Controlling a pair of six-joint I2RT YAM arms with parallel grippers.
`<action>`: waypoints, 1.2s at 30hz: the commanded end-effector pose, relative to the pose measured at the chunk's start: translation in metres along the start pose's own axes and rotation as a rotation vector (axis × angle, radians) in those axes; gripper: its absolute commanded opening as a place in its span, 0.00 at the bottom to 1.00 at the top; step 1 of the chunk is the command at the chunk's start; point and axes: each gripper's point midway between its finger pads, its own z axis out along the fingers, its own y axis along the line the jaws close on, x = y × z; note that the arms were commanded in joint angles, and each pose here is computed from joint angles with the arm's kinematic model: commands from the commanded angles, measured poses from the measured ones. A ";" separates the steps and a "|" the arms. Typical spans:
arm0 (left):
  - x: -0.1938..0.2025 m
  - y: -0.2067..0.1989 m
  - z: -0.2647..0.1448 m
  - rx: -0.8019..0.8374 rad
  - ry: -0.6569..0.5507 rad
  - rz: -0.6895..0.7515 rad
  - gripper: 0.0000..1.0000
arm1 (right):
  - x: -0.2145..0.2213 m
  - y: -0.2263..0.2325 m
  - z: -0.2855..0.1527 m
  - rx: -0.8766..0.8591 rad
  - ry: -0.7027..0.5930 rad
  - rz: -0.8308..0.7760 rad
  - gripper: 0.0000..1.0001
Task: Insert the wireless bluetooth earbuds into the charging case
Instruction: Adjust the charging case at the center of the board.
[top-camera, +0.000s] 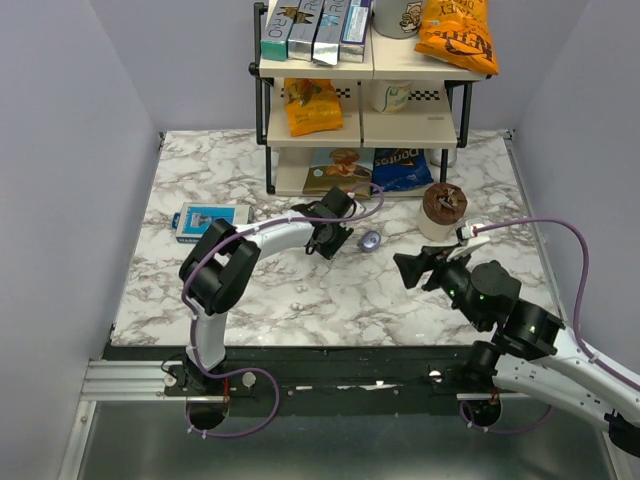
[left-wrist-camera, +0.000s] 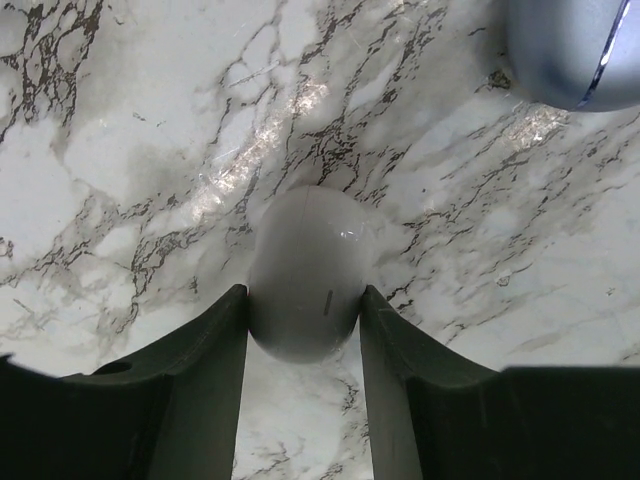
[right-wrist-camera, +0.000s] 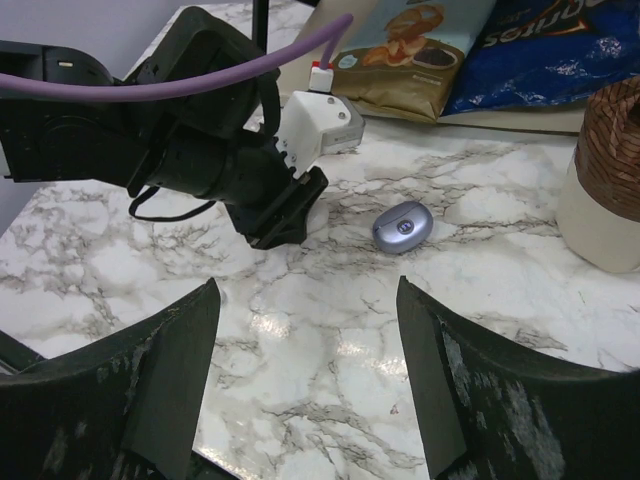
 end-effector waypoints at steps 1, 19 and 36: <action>-0.011 -0.013 -0.014 0.108 -0.095 0.135 0.26 | -0.005 -0.005 -0.006 0.014 -0.006 -0.005 0.80; 0.010 -0.069 -0.049 0.396 -0.373 0.765 0.14 | -0.019 -0.018 -0.016 0.054 -0.054 -0.028 0.80; 0.017 -0.071 -0.027 0.434 -0.184 0.787 0.25 | -0.016 -0.025 -0.019 0.080 -0.058 -0.032 0.80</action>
